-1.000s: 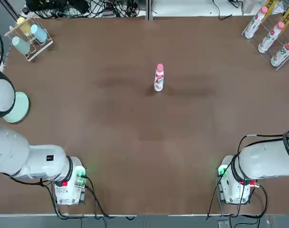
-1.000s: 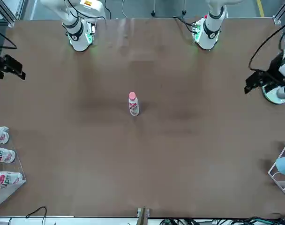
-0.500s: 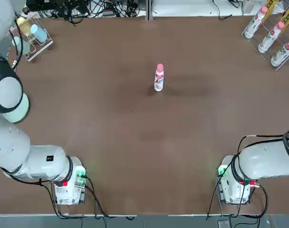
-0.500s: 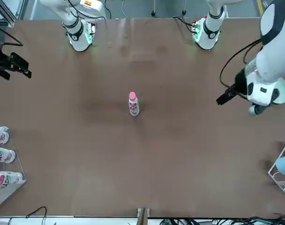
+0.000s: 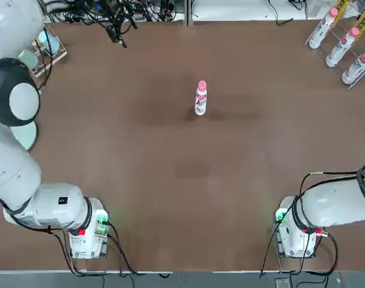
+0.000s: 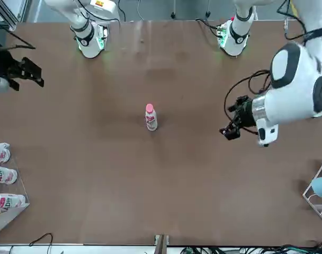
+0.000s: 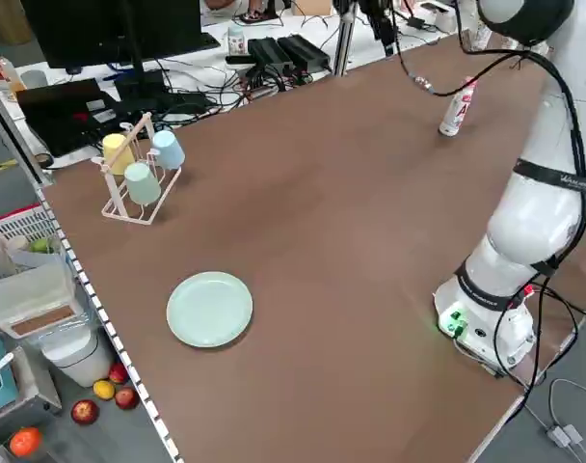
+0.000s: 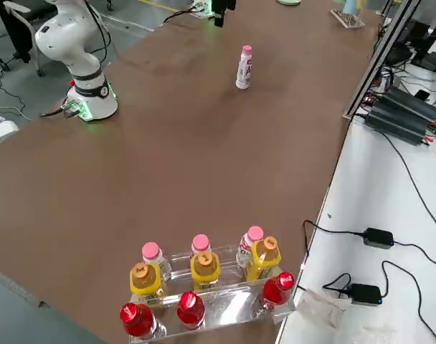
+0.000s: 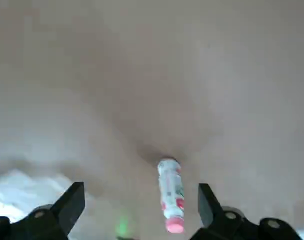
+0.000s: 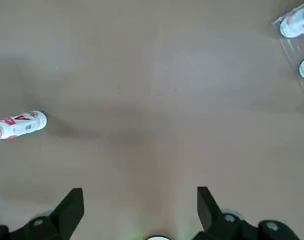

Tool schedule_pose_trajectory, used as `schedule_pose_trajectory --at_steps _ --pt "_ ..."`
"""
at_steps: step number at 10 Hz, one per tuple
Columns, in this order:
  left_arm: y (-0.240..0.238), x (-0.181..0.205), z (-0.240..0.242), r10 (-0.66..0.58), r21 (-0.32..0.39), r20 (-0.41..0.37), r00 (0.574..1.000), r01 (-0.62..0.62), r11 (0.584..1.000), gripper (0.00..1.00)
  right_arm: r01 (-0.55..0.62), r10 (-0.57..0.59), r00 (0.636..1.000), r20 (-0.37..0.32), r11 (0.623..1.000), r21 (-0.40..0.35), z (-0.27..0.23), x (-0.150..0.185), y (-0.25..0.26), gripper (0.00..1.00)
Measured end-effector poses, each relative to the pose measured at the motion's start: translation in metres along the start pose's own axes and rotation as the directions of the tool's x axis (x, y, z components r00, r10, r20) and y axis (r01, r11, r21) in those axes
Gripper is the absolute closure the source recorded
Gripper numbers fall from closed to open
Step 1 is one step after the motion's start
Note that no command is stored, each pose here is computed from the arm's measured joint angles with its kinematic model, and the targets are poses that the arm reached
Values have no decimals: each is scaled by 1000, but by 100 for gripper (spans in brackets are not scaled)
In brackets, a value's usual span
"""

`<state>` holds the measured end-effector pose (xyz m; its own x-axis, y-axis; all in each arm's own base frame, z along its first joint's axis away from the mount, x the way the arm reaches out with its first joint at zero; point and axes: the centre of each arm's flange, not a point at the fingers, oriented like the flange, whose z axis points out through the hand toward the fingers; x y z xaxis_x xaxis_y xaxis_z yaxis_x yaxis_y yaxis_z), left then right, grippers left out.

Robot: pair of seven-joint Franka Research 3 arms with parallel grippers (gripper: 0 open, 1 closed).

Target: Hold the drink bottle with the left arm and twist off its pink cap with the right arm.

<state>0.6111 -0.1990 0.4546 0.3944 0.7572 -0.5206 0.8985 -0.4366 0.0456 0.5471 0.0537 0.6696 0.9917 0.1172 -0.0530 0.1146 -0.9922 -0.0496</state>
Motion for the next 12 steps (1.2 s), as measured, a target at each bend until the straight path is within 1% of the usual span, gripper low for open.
schedule_pose_trajectory --at_steps 1,3,5,7,8,9,10,12 --pt "8 0 33 -50 -32 39 998 51 998 0 7 -7 1000 1 1000 0 0 0 -4 0" --pt "21 -5 107 -123 -97 75 990 130 987 0 12 -12 1000 1 1000 -1 0 0 -6 0" --pt "30 -7 162 -176 -122 107 979 188 975 0 12 -12 1000 6 1000 0 1 0 -6 0" --pt "36 -12 197 -211 -168 126 969 230 959 0 18 -18 1000 8 1000 -1 2 0 -10 0" --pt "40 -17 212 -221 -204 136 966 245 948 0 20 -20 1000 9 1000 -1 2 0 -10 0" --pt "42 -27 229 -234 -236 143 962 263 935 0 19 -19 1000 9 1000 -1 2 0 -10 0" --pt "42 -39 247 -251 -253 148 957 282 926 0 19 -19 1000 8 1000 -1 2 0 -10 0" --pt "38 -67 275 -287 -235 156 945 318 919 0 21 -21 1000 8 1000 -1 2 0 -11 1"
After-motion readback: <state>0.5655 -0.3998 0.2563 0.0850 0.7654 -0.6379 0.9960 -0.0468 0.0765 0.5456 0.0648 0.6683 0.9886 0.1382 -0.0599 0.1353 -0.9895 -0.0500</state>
